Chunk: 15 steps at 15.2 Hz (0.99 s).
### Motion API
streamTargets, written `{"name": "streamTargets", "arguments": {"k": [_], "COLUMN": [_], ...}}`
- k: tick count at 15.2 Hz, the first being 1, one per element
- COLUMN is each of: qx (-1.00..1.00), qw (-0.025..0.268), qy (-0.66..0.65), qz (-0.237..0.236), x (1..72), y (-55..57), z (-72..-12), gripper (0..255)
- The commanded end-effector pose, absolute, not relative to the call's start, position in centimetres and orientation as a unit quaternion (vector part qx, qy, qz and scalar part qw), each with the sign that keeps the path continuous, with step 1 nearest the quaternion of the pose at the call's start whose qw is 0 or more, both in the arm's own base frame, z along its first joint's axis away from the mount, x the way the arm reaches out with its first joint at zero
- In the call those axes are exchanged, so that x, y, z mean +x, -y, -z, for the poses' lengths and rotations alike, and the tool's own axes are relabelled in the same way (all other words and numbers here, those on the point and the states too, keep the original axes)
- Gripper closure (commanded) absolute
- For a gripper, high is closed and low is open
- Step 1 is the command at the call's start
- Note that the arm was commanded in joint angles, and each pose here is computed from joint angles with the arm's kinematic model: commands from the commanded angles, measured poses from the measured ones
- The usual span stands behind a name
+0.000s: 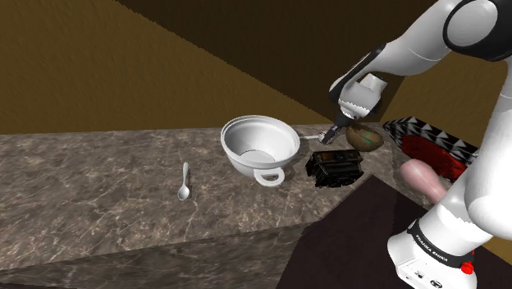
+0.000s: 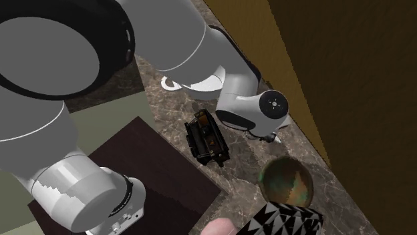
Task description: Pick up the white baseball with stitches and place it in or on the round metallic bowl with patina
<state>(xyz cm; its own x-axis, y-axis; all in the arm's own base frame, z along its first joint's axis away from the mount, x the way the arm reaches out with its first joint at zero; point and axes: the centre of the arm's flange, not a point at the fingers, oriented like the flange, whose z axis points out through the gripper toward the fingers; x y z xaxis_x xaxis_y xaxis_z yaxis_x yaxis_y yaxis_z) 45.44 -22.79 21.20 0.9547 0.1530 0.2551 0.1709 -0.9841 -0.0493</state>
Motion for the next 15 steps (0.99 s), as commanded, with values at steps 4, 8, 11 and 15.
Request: {"name": "streamTargets", "arguments": {"k": [4, 8, 11, 15], "qx": [-0.988, -0.988, -0.988, -0.988], "qw": [0.035, 0.035, 0.035, 0.035], "qy": [0.082, 0.082, 0.082, 0.082], "qz": [0.126, 0.126, 0.126, 0.126], "x": [45.4, 45.4, 45.4, 45.4], "y": [22.8, 22.8, 22.8, 22.8], "z": [-23.9, -26.1, -27.6, -29.8], "gripper": [255, 255, 255, 255]}}
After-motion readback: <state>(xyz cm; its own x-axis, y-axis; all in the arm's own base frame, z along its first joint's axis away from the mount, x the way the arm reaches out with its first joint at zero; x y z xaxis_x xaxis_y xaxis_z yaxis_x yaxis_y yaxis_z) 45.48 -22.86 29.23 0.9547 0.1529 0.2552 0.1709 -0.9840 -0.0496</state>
